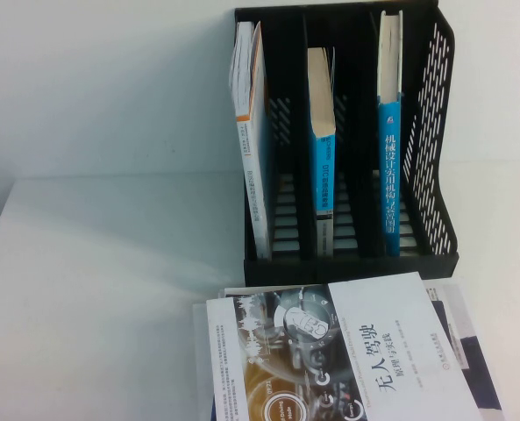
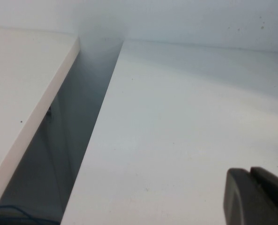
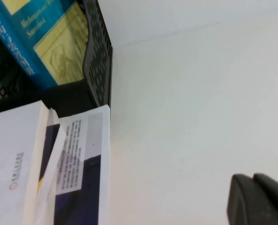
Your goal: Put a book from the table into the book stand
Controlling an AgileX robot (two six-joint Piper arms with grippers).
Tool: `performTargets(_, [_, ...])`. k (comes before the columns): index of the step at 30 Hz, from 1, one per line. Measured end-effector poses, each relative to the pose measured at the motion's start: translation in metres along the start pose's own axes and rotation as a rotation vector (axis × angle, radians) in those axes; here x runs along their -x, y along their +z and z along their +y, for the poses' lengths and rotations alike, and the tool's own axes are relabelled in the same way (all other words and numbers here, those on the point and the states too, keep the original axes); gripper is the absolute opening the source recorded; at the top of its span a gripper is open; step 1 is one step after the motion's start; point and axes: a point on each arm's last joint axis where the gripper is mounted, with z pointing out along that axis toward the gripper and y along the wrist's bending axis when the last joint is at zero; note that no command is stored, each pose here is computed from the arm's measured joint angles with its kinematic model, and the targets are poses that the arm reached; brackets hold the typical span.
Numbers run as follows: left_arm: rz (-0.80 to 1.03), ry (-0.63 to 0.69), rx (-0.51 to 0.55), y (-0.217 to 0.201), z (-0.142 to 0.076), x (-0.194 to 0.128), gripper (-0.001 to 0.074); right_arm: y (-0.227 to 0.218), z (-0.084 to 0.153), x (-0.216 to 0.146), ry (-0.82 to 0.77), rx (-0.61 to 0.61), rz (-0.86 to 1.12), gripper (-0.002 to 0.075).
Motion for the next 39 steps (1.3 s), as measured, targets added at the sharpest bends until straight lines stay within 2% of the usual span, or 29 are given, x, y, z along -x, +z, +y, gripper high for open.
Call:
performTargets(12, [-0.015, 0.046, 0.013, 0.0, 0.001, 0.001, -0.0004, 0.0, 0.0, 0.0, -0.002, 0.0, 0.0, -0.0003])
performTargets(16, [-0.062, -0.017, -0.019, 0.0, -0.002, 0.005, -0.0004, 0.0, 0.0, 0.0, -0.002, 0.0, 0.0, -0.0003])
performTargets(23, [-0.315, -0.241, -0.11, -0.005, -0.006, 0.028, -0.0004, 0.0, 0.0, 0.0, -0.002, 0.0, 0.0, -0.0003])
performTargets(26, [-0.38, -0.262, -0.12, -0.007, -0.006, 0.034, -0.0004, 0.0, 0.0, 0.0, -0.003, 0.0, 0.0, -0.0003])
performTargets(33, [-0.396, -0.271, -0.123, -0.007, -0.006, 0.035, -0.0004, 0.0, 0.0, 0.0, -0.005, 0.0, 0.0, -0.0003])
performTargets(39, [-0.396, -0.275, -0.123, -0.007, -0.006, 0.035, -0.0004, 0.0, -0.001, 0.0, -0.097, -0.009, 0.001, -0.0003])
